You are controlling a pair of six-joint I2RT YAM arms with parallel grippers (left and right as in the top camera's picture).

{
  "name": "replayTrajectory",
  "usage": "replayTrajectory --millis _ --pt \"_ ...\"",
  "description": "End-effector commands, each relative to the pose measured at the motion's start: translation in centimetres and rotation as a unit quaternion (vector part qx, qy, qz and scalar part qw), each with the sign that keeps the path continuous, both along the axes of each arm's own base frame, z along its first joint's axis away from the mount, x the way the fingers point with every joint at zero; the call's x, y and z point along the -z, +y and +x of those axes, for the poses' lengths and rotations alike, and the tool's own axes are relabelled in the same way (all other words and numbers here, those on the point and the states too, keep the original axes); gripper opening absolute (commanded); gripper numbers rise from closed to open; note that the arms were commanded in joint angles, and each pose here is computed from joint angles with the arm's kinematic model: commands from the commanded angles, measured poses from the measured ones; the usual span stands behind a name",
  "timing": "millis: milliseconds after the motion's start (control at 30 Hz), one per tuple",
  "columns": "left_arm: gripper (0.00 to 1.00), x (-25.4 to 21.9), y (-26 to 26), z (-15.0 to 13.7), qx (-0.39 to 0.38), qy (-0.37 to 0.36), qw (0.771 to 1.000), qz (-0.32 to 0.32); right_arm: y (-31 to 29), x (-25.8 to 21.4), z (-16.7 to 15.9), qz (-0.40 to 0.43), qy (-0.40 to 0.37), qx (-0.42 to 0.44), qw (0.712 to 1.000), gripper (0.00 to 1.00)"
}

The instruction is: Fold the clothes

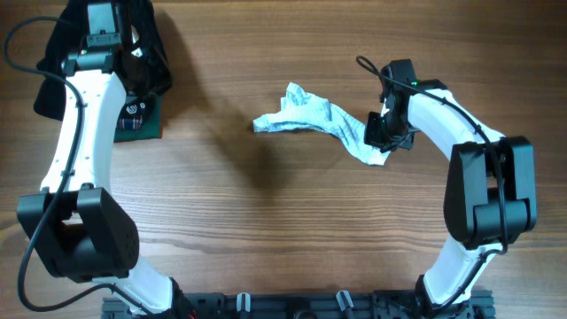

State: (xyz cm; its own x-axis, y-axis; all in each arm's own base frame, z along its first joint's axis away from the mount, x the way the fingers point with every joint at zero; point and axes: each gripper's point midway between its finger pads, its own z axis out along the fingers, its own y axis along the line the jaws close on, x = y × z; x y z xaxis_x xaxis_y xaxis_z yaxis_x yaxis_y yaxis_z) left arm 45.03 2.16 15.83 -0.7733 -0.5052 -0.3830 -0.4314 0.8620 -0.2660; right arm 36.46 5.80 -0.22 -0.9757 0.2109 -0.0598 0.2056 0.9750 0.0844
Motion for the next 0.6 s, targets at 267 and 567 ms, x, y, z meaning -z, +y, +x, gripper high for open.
replayTrajectory --millis 267,567 --pt "0.45 0.6 0.0 -0.2 0.009 0.009 1.000 0.007 -3.1 2.4 3.6 -0.097 -0.073 -0.048 0.991 0.04" --pt "0.45 0.6 -0.1 -0.3 0.009 0.012 1.000 0.007 -5.6 4.2 5.9 -0.114 -0.100 -0.061 0.987 0.05"
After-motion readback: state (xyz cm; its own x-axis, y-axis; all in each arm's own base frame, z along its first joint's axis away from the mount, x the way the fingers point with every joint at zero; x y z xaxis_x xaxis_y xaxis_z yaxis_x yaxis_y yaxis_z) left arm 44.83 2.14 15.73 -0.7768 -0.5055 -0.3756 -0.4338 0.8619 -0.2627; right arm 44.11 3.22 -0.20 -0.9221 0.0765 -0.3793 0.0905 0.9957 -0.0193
